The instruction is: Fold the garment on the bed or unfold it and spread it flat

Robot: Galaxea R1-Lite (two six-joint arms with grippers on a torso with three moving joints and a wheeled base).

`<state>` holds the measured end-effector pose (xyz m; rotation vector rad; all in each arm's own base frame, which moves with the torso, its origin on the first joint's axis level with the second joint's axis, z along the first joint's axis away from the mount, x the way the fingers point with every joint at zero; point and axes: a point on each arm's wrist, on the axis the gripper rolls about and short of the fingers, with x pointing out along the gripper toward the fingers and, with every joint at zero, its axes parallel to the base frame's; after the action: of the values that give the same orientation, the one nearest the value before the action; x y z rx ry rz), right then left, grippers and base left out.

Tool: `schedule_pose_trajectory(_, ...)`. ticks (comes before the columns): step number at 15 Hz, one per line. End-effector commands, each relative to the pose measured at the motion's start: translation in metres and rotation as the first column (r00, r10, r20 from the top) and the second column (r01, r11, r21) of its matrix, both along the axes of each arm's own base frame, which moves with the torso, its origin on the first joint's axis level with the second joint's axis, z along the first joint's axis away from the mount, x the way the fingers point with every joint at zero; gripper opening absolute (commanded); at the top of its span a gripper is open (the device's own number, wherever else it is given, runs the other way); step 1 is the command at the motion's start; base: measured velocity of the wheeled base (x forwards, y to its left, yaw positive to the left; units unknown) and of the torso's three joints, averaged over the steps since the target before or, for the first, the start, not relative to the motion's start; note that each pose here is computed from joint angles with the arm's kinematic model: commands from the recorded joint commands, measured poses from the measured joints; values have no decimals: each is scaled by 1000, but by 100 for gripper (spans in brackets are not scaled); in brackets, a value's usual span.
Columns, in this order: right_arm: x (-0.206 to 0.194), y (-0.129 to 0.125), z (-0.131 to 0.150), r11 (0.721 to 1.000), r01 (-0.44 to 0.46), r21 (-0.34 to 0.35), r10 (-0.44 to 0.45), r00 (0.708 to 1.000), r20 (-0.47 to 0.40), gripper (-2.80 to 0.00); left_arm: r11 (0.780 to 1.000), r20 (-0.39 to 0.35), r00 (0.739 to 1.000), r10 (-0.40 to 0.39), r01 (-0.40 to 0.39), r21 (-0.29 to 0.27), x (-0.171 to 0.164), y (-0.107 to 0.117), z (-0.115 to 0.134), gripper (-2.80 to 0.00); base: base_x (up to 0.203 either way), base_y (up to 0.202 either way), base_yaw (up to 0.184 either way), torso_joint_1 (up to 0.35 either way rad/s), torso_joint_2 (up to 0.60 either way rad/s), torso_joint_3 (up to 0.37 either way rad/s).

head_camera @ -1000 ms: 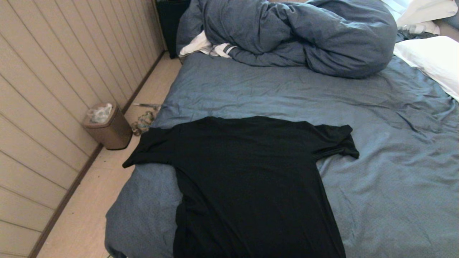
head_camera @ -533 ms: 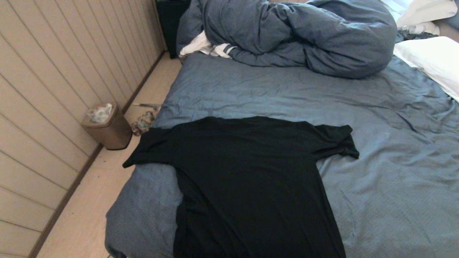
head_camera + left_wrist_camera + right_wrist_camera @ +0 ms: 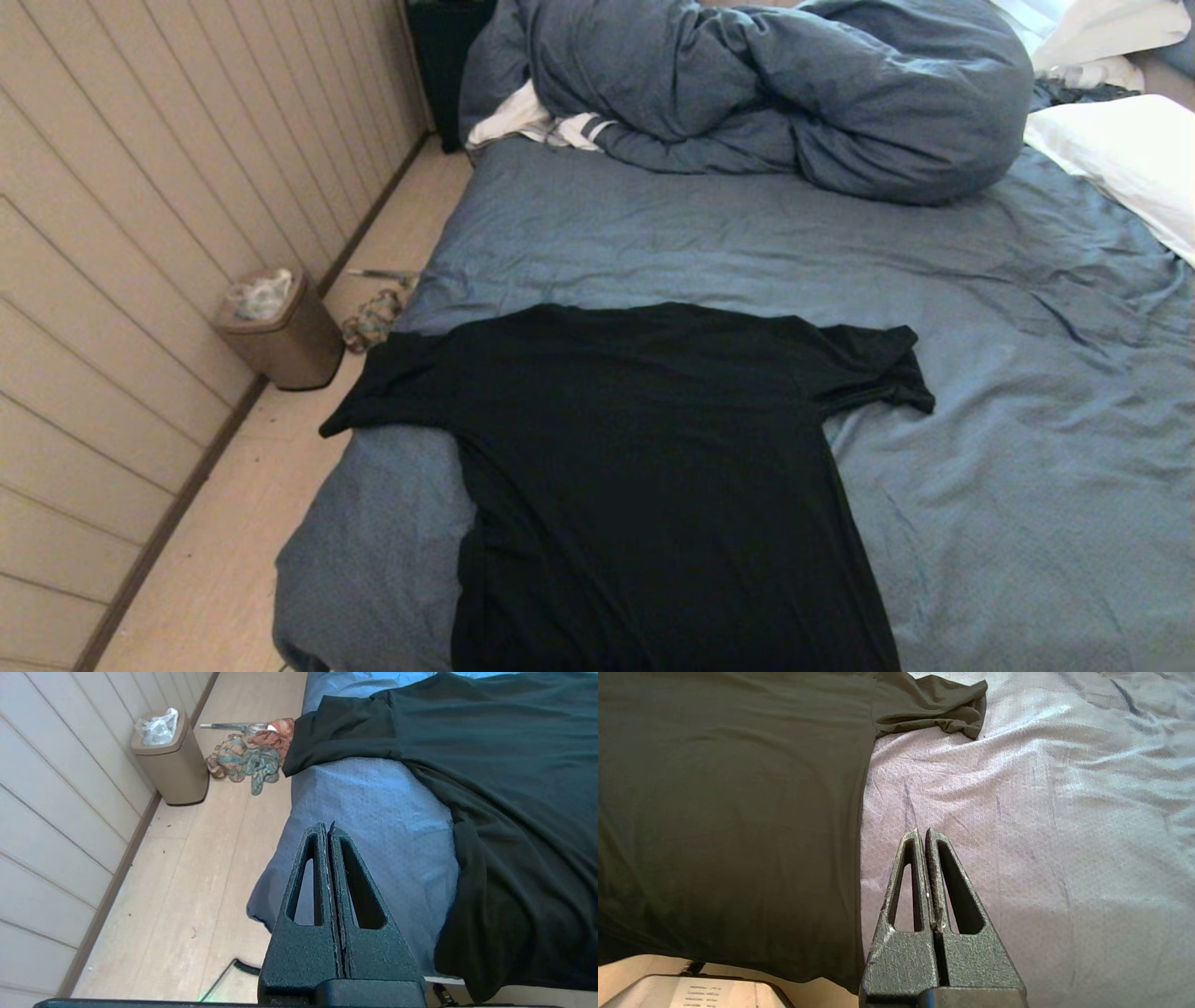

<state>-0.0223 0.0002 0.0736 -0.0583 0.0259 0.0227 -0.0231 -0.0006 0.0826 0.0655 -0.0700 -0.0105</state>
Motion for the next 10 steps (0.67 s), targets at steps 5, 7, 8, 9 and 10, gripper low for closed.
schedule_pose_trajectory(5, 0, -1, 0, 999, 25, 45, -25, 1000, -4, -280, 998, -33, 999, -1, -1, -59, 3, 0, -10, -280, 0, 0, 0, 0, 0, 0)
schedule_pose_trajectory(7, 0, -1, 0, 999, 25, 45, -25, 1000, -4, -280, 998, -32, 999, -1, -1, -59, 3, 0, -10, -280, 0, 0, 0, 0, 0, 0)
schedule_pose_trajectory(8, 0, -1, 0, 999, 25, 45, -25, 1000, -4, -280, 998, -32, 999, -1, -1, -59, 3, 0, -10, -280, 0, 0, 0, 0, 0, 0)
schedule_pose_trajectory(9, 0, -1, 0, 999, 25, 45, -25, 1000, -4, -280, 998, -32, 999, -1, -1, -59, 3, 0, -10, -280, 0, 0, 0, 0, 0, 0)
schedule_pose_trajectory(10, 0, -1, 0, 999, 25, 45, -25, 1000, -4, -280, 998, -33, 999, -1, -1, -59, 3, 0, -10, -280, 0, 0, 0, 0, 0, 0)
